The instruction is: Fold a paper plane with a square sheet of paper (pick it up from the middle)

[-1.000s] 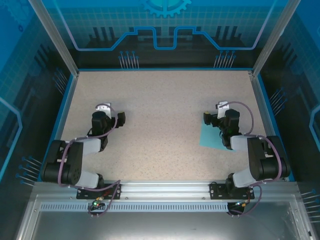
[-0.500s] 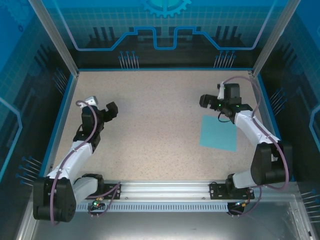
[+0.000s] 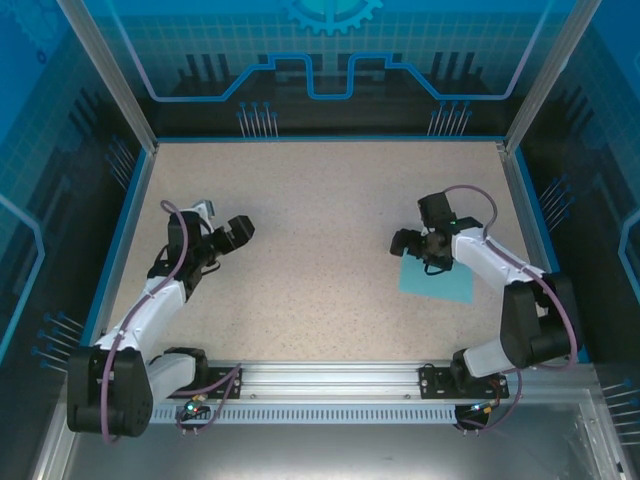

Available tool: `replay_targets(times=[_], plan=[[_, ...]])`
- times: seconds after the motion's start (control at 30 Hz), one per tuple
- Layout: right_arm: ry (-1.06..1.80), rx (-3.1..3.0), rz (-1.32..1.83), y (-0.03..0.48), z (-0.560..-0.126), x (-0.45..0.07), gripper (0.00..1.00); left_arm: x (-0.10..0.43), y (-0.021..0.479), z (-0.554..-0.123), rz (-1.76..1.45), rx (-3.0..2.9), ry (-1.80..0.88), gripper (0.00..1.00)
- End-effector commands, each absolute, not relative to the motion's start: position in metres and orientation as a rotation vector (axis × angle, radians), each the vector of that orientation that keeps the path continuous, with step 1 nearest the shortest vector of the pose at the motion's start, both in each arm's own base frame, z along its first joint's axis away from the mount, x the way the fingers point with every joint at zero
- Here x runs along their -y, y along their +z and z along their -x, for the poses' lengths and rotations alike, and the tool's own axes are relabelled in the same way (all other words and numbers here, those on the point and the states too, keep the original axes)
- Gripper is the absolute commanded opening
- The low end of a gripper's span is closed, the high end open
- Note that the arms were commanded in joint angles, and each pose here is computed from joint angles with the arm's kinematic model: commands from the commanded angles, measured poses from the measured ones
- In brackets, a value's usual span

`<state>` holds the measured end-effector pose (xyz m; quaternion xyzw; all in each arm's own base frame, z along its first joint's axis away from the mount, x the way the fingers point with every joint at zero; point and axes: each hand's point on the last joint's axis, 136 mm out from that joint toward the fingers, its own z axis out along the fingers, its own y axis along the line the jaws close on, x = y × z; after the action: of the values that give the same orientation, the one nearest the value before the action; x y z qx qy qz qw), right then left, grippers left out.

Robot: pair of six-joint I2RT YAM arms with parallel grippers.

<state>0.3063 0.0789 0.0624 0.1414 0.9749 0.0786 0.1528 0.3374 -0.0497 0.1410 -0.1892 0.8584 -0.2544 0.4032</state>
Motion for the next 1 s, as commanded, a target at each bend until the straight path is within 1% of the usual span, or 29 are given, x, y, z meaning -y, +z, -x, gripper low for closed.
replay_targets(times=[0.0, 0.13, 0.33, 0.5, 0.63, 0.73, 0.87, 0.97], plan=[[0.276, -2.861, -0.392, 0.046, -0.298, -0.098, 0.98, 0.060, 0.144, -0.333, 0.458, -2.194, -0.724, 0.98], [0.270, -2.914, -0.354, 0.029, -0.295, -0.118, 0.97, 0.063, 0.139, -0.328, 0.456, -2.222, -0.742, 0.99], [0.292, -2.979, -0.206, 0.009, -0.294, -0.162, 0.96, 0.066, 0.133, -0.323, 0.462, -2.242, -0.765, 0.99], [0.369, -2.978, 0.005, 0.009, -0.296, -0.210, 0.95, 0.069, 0.136, -0.322, 0.453, -2.243, -0.781, 0.98], [0.466, -2.948, 0.260, 0.021, -0.291, -0.254, 0.94, 0.073, 0.136, -0.321, 0.440, -2.244, -0.789, 0.99], [0.357, -2.885, 0.287, 0.042, -0.298, -0.253, 0.94, 0.080, 0.137, -0.321, 0.419, -2.255, -0.810, 0.98], [0.282, -2.809, 0.037, 0.059, -0.323, -0.214, 0.94, 0.091, 0.139, -0.321, 0.373, -2.266, -0.827, 0.99], [0.327, -2.786, -0.141, 0.059, -0.337, -0.193, 0.93, 0.099, 0.135, -0.322, 0.348, -2.287, -0.834, 0.99]])
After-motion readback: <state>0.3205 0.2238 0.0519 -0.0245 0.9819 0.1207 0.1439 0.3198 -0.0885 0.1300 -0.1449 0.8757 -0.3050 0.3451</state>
